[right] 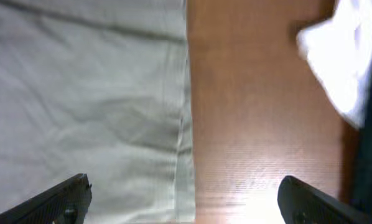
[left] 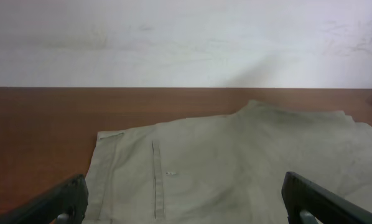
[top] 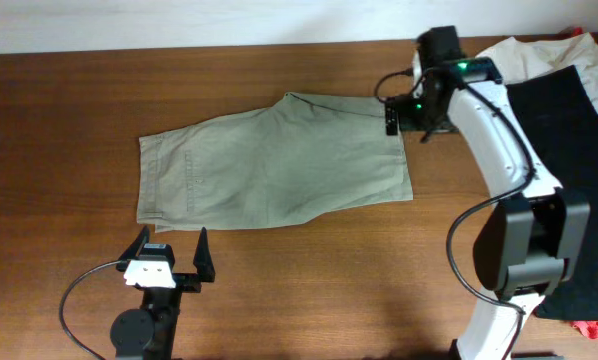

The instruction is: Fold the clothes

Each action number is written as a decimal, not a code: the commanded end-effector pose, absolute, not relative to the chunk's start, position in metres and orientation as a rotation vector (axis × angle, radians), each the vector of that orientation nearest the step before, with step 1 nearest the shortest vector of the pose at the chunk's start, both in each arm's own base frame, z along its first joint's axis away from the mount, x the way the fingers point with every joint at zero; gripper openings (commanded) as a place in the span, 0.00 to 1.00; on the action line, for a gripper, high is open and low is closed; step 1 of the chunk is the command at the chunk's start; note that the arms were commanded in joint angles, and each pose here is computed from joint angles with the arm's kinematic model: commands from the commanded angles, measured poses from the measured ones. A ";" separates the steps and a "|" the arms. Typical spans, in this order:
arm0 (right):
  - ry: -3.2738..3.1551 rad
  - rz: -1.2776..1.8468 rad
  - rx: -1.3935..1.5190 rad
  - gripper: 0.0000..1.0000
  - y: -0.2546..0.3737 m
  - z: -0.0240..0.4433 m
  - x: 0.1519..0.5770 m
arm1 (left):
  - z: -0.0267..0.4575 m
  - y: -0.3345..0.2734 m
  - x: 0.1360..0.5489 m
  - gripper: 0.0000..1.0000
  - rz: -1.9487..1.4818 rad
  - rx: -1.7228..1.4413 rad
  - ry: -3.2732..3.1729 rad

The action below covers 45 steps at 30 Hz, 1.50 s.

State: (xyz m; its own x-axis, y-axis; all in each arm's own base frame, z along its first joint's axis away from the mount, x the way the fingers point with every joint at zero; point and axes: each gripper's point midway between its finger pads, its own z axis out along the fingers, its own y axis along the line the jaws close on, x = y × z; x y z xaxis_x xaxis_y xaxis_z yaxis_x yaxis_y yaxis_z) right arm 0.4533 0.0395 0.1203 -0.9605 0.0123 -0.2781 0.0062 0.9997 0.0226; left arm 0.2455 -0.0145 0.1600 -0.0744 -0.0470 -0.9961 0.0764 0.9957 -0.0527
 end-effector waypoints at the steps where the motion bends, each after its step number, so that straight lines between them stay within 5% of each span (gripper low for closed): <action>1: 2.941 0.244 -0.069 0.97 0.062 0.097 0.428 | 0.158 -0.014 0.246 0.99 -0.088 0.028 1.644; 7: 2.986 0.369 -0.169 0.86 0.074 0.030 0.397 | 0.158 -0.014 0.246 0.99 -0.089 0.029 1.644; 11: 2.983 0.367 -0.185 0.69 0.074 0.018 0.393 | 0.158 -0.014 0.246 0.99 -0.089 0.028 1.644; 13: 2.964 0.365 -0.186 0.41 0.074 0.019 0.397 | 0.158 -0.014 0.246 0.99 -0.089 0.028 1.644; 17: 2.938 0.363 -0.183 0.04 0.075 0.044 0.412 | 0.158 -0.014 0.246 0.99 -0.088 0.028 1.644; 21: 2.960 0.313 -0.128 0.04 0.070 0.092 0.419 | 0.158 -0.014 0.246 0.99 -0.088 0.028 1.644; 23: 2.989 0.314 -0.125 0.21 0.070 0.092 0.413 | 0.158 -0.014 0.246 0.99 -0.089 0.028 1.644; 27: 3.023 0.280 -0.120 0.30 0.065 0.086 0.405 | 0.158 -0.014 0.246 0.99 -0.089 0.028 1.644; 31: 2.964 0.225 -0.119 0.67 0.060 0.087 0.421 | 0.158 -0.014 0.246 0.99 -0.089 0.028 1.644; 33: 3.024 0.128 -0.108 0.71 0.047 0.083 0.408 | 0.158 -0.014 0.246 0.99 -0.088 0.028 1.644; 41: 3.073 0.404 -0.238 0.67 0.075 0.023 0.370 | 0.158 -0.014 0.246 0.99 -0.089 0.028 1.644; 42: 3.073 0.404 -0.239 0.61 0.075 0.021 0.370 | 0.158 -0.014 0.246 0.99 -0.089 0.028 1.644; 45: 3.047 0.369 -0.240 0.18 0.072 0.022 0.378 | 0.158 -0.014 0.246 0.99 -0.089 0.028 1.644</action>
State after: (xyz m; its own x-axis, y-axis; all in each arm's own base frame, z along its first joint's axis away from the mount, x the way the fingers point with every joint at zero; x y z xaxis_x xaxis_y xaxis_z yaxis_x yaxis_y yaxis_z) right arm 0.3744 0.0699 0.0177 -0.9889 -0.1368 -0.0583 -0.1465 0.9635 0.2239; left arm 0.2455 -0.0145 0.1600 -0.0744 -0.0470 -0.9961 0.0764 0.9957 -0.0527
